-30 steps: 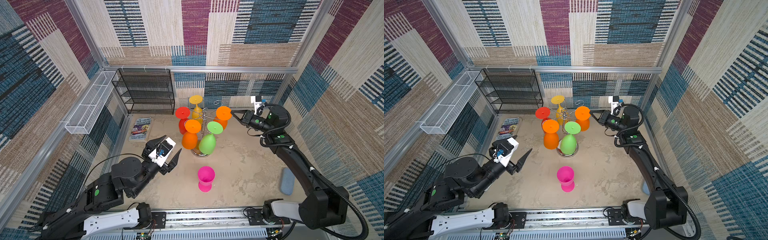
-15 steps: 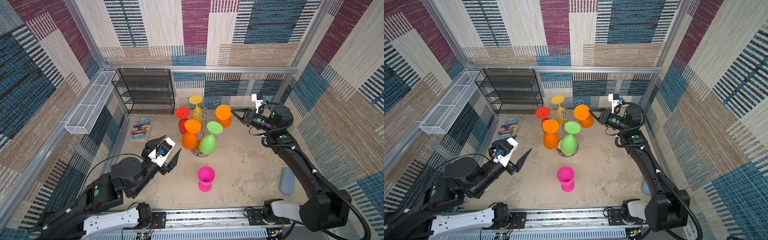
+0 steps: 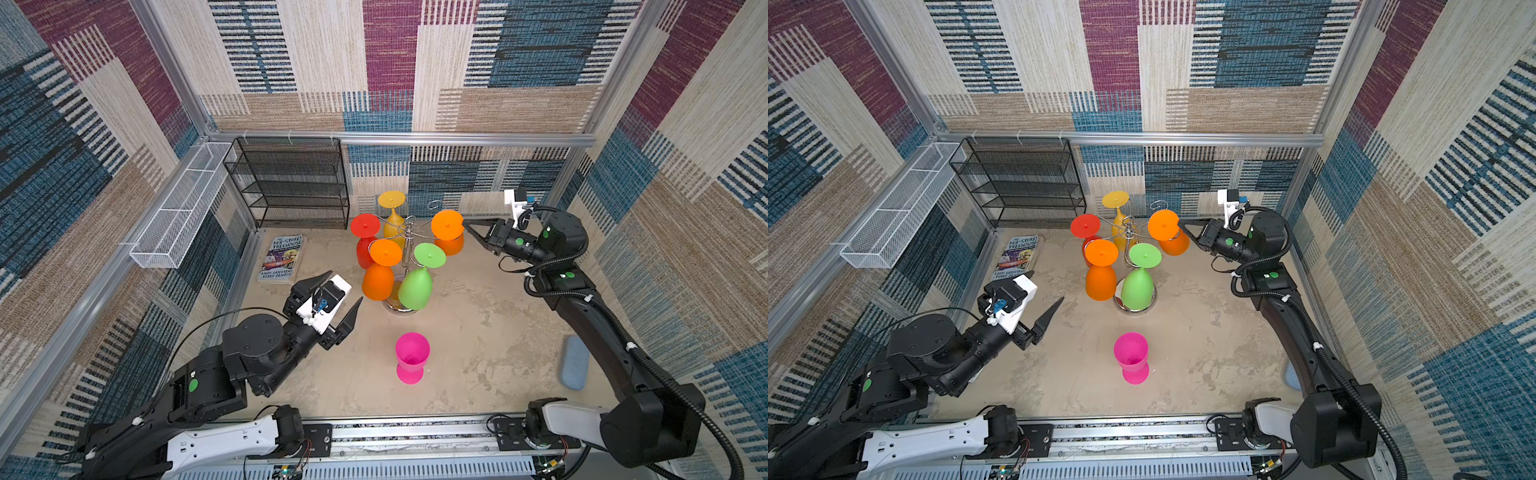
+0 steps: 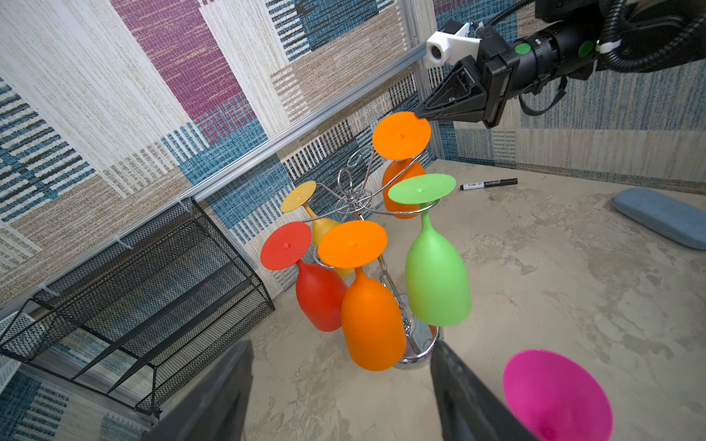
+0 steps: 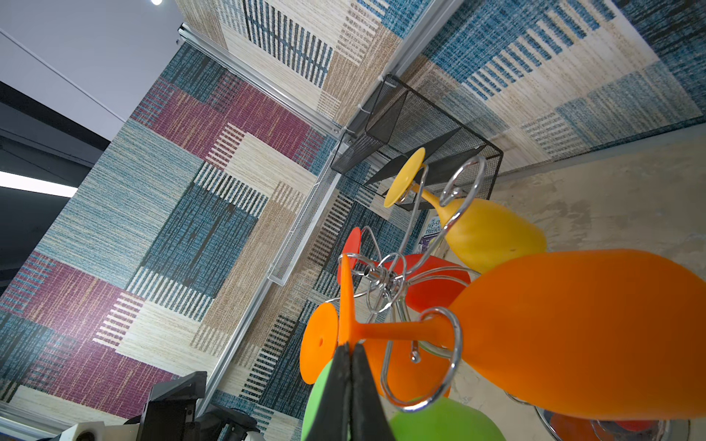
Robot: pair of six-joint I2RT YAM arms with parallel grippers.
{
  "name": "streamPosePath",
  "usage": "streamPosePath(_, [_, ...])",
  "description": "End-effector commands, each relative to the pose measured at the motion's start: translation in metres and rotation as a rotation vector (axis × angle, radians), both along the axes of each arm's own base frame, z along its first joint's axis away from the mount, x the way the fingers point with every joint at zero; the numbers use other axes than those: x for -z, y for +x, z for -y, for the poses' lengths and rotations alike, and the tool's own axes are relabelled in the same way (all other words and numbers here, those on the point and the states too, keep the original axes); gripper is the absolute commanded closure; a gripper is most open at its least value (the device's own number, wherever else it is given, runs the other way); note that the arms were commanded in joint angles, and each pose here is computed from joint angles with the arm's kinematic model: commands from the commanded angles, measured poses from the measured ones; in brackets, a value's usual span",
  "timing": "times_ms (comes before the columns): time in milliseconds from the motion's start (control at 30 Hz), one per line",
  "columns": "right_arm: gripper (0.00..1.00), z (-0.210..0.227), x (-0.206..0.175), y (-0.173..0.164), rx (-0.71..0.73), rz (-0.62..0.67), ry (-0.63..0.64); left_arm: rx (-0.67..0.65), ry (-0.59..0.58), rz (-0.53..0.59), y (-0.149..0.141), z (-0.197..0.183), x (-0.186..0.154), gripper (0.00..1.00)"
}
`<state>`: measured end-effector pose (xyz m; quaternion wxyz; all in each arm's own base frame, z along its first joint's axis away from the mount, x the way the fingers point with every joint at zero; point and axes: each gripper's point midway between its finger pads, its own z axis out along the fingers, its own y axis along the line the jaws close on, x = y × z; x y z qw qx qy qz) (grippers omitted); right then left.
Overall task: Take the wine glass off the wine glass rack
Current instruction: Pick up the wine glass from the wine glass rack.
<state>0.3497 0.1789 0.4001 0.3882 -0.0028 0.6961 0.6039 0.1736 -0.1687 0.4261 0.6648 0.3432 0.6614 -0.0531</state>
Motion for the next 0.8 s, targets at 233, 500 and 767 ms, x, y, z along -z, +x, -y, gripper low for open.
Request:
streamPosePath(233, [1.00,-0.001,-0.013,-0.015,-0.029,0.032,0.019,-0.012,-0.011,-0.010,0.000,-0.003,0.001,0.24])
streamPosePath(500, [1.00,0.000,-0.011,-0.021,-0.029,0.030,0.014,-0.009,-0.011,-0.012,0.000,-0.002,0.002,0.24])
streamPosePath(767, [1.00,0.003,-0.004,-0.015,0.003,0.031,-0.006,-0.009,-0.003,-0.018,0.001,-0.001,0.005,0.24])
